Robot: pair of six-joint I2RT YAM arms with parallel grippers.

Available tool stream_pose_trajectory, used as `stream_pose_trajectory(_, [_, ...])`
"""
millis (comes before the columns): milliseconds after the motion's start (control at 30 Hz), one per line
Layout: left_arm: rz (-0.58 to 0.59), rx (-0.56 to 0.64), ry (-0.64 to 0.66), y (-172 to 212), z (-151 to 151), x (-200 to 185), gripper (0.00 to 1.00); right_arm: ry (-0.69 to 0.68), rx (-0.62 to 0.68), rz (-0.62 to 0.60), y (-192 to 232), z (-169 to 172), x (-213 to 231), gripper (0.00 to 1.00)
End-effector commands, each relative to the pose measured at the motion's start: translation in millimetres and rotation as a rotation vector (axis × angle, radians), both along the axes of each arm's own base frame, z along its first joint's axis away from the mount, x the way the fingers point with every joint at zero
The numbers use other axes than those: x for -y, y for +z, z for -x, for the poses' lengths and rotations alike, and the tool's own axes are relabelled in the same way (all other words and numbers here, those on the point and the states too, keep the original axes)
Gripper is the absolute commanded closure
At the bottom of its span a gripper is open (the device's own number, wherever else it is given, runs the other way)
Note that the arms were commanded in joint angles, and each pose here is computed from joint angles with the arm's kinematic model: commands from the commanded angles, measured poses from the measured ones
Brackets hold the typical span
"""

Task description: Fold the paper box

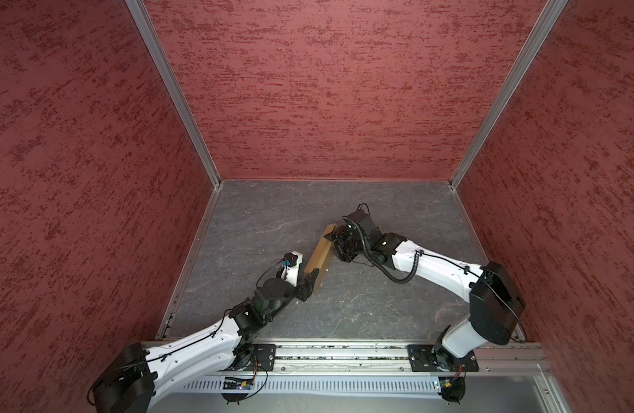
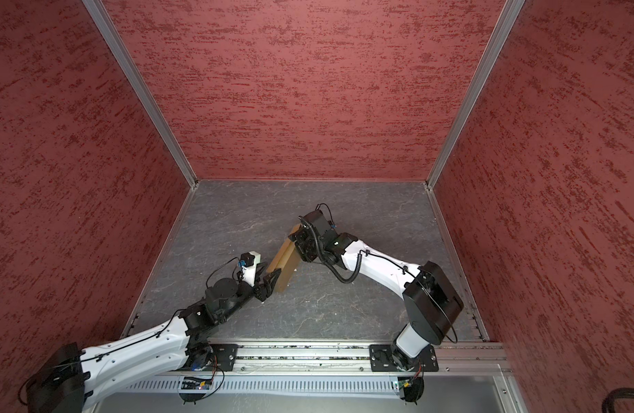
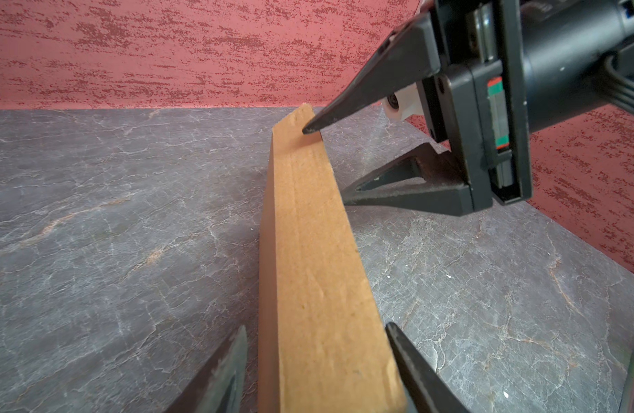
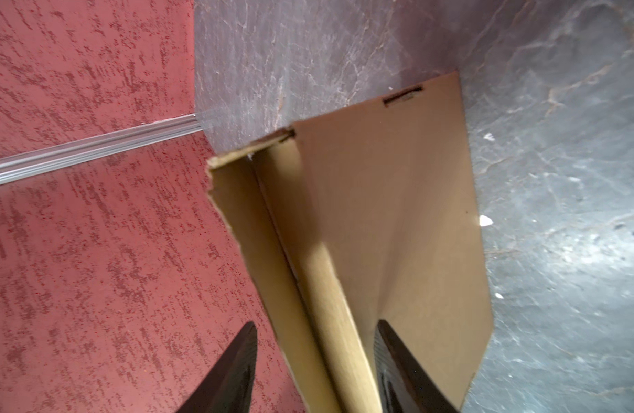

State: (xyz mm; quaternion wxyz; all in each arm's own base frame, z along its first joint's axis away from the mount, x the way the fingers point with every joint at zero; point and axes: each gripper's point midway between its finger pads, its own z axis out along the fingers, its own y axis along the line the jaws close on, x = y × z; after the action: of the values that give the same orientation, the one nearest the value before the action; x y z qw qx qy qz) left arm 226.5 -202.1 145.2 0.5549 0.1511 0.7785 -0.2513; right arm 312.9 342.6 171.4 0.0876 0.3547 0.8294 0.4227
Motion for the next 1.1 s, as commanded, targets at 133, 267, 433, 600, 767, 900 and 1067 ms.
stream_pose_trajectory(133, [-0.098, -0.089, -0.005, -37, 7, -10, 0.39, 0.009, -0.018, 0.056, -6, 4, -2, 0.46])
stream_pose_trajectory(267, [-0.096, -0.092, -0.006, -38, 8, -9, 0.39, 0.029, -0.013, 0.073, -10, 6, -5, 0.46])
stream_pose_trajectory(433, [-0.091, -0.102, -0.008, -39, 8, -9, 0.39, 0.036, -0.005, 0.075, -10, 6, -9, 0.47])
stream_pose_trajectory(600, [-0.081, -0.104, -0.033, -38, 10, -5, 0.38, 0.037, 0.002, 0.076, -8, 4, -11, 0.49])
stream_pose_trajectory(767, [-0.081, -0.098, -0.054, -38, 11, 0, 0.36, 0.042, 0.004, 0.078, -7, 3, -14, 0.50])
stream_pose_trajectory(900, [-0.082, -0.101, -0.068, -38, 11, 3, 0.36, 0.047, 0.004, 0.075, -6, 3, -16, 0.50])
stream_pose_trajectory(1067, [-0.097, -0.108, -0.060, -41, 9, 3, 0.35, 0.056, 0.004, 0.075, -6, 1, -20, 0.51])
